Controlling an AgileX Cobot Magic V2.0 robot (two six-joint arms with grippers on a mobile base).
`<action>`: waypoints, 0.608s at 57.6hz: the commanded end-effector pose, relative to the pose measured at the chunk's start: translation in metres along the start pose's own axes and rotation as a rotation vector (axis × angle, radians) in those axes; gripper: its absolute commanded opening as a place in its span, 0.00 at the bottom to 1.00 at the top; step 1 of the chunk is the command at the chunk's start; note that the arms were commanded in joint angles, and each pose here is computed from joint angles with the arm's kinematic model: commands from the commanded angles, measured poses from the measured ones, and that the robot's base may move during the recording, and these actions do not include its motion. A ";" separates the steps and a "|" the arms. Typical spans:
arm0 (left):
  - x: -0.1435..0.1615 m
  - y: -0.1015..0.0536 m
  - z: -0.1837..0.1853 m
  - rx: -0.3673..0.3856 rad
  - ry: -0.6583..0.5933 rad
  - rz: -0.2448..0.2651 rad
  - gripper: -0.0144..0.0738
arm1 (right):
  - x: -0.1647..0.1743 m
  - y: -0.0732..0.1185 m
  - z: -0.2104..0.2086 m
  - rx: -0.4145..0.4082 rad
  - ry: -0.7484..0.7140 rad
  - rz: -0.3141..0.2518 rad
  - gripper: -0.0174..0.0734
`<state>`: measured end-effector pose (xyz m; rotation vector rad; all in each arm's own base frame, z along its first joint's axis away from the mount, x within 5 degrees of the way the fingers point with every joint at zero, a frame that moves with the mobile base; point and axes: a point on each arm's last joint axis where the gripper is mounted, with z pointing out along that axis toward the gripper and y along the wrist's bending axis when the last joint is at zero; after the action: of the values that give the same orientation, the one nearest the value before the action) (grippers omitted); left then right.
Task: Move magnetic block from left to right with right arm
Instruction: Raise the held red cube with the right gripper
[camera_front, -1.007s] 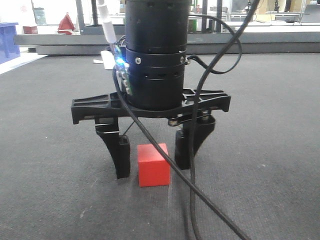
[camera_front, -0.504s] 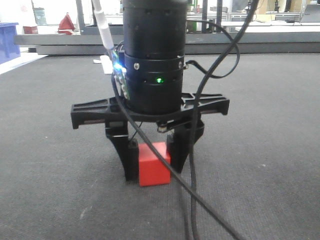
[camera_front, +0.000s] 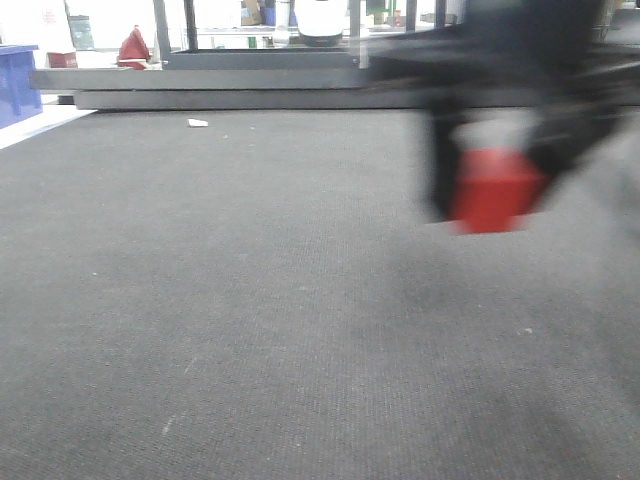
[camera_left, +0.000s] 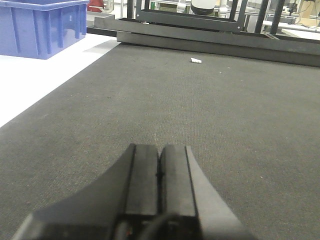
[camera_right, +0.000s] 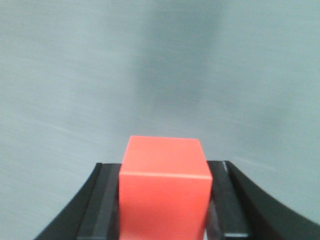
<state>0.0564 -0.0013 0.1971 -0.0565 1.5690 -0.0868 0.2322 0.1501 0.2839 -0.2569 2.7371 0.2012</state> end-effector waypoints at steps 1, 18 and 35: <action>-0.005 0.000 -0.001 -0.001 -0.084 -0.010 0.02 | 0.007 -0.031 -0.033 -0.009 -0.157 -0.019 0.52; -0.005 0.000 -0.001 -0.001 -0.084 -0.010 0.02 | 0.061 -0.122 -0.064 0.136 -0.472 0.164 0.52; -0.005 0.000 -0.001 -0.001 -0.084 -0.010 0.02 | 0.098 -0.131 -0.070 0.234 -0.821 0.125 0.52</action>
<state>0.0564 -0.0013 0.1971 -0.0565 1.5690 -0.0868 0.1480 -0.0029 0.2785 0.0700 2.1727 0.0254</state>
